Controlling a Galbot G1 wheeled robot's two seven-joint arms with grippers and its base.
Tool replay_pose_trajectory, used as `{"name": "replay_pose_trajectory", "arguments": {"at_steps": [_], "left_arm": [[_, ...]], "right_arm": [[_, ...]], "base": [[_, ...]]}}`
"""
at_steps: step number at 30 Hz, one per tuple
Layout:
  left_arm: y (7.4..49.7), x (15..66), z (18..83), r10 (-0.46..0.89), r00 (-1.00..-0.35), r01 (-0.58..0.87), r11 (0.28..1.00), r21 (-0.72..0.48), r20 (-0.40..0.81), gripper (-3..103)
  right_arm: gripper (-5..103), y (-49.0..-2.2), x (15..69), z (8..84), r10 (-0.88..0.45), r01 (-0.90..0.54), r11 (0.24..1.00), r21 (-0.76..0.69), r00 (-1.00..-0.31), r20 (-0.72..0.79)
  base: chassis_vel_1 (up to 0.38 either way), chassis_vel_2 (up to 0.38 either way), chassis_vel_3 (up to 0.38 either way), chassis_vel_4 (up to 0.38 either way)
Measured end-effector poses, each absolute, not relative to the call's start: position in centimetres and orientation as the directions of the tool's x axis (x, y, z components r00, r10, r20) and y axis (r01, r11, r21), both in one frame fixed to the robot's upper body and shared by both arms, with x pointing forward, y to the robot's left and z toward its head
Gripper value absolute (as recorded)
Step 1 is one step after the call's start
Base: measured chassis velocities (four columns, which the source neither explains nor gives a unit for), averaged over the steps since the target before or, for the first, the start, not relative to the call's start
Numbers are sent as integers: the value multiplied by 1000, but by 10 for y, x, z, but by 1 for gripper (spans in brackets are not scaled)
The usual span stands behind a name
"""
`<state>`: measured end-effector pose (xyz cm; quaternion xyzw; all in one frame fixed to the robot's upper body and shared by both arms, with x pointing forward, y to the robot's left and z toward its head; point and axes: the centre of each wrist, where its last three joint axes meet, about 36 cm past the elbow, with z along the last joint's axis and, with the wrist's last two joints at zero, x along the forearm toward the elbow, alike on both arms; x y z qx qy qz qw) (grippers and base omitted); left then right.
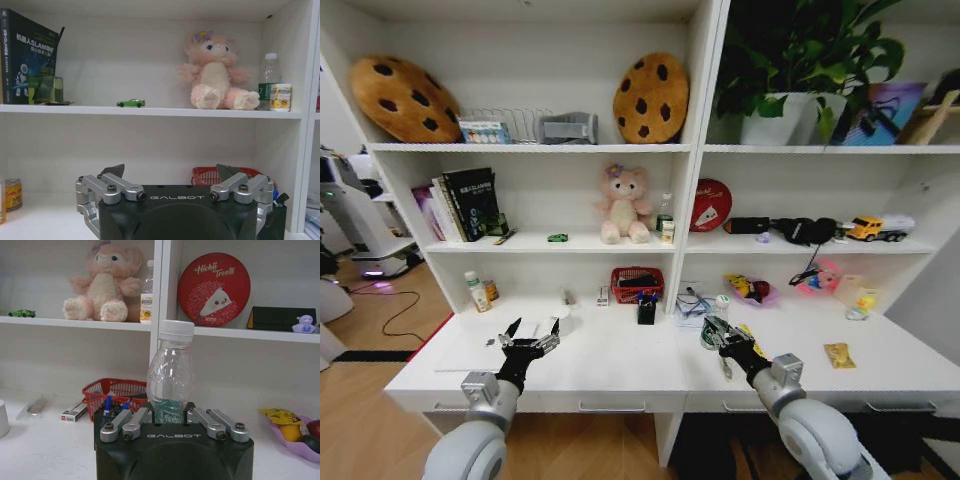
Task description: Organize the objects on the table.
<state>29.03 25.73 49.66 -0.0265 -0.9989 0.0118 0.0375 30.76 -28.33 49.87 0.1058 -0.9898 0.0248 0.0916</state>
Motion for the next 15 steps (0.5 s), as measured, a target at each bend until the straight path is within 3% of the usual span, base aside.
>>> {"name": "replay_pose_trajectory", "arguments": {"at_steps": [9,15], "left_arm": [[257,290,497,54,-996,53,998,-26,74,100],[257,290,497,55,-996,53,998,-26,74,100]], "right_arm": [[24,-272,285,498,-203,-210,978,-10,-953,226],[24,-244,239,496,-231,-240,971,16,-912,339]], "base": [[-153,-146,149,147],[-23,-33,58,26]]}}
